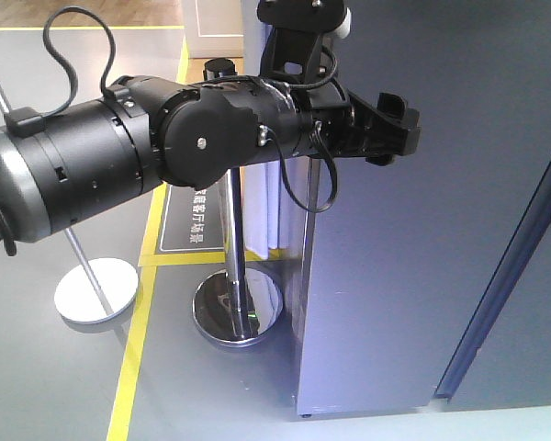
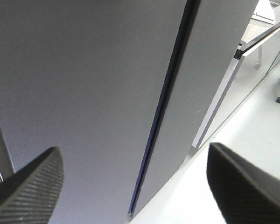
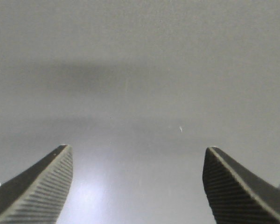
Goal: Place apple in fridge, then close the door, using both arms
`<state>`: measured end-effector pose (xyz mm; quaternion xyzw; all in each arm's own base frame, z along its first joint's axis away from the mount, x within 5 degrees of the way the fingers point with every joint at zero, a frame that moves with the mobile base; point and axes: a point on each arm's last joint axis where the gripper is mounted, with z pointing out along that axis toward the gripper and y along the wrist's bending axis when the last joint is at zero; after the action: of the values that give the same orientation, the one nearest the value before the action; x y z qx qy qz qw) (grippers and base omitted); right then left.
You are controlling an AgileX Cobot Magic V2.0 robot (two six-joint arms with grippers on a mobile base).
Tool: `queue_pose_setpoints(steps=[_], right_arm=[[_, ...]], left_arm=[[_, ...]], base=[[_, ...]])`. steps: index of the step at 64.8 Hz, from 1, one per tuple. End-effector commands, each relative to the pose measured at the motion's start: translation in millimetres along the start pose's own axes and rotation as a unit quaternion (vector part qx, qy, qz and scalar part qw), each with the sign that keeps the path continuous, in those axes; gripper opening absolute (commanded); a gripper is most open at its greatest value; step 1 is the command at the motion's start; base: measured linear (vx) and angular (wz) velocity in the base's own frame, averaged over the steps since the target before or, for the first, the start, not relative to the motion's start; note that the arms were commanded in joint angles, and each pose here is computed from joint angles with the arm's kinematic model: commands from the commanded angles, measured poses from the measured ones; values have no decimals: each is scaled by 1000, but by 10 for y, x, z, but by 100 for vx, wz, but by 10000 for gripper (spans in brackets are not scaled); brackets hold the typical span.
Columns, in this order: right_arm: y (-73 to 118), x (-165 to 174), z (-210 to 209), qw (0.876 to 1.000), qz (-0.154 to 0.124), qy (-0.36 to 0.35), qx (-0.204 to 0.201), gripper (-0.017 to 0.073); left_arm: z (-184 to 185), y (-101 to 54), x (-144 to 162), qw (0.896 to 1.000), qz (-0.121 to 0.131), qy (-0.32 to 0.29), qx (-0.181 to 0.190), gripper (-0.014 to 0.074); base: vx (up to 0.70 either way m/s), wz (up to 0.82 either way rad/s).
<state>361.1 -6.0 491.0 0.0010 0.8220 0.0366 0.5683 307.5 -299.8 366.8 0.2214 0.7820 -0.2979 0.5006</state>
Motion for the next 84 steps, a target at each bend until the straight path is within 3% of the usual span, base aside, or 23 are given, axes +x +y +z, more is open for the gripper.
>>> queue_pose_setpoints(steps=[1,15,70,78,84], right_arm=[[32,-188,-290,999,-1,-51,-3,561],[16,-164,-288,999,-12,-38,6,561],[24,-165,-261,999,-4,-41,0,561],[24,-155,-261,999,-4,-36,-1,558],[24,-148,-260,999,-4,-32,-1,500]], left_arm=[[-245,-112,-321,997,-5,-74,18,591],[-245,-112,-321,997,-5,-74,18,591],[-246,-112,-327,997,-7,-77,18,589],[-246,-112,-327,997,-7,-77,18,531],[-245,-112,-321,997,-7,-73,18,383]], base=[[0,0],[0,0],[0,0],[0,0],[0,0]])
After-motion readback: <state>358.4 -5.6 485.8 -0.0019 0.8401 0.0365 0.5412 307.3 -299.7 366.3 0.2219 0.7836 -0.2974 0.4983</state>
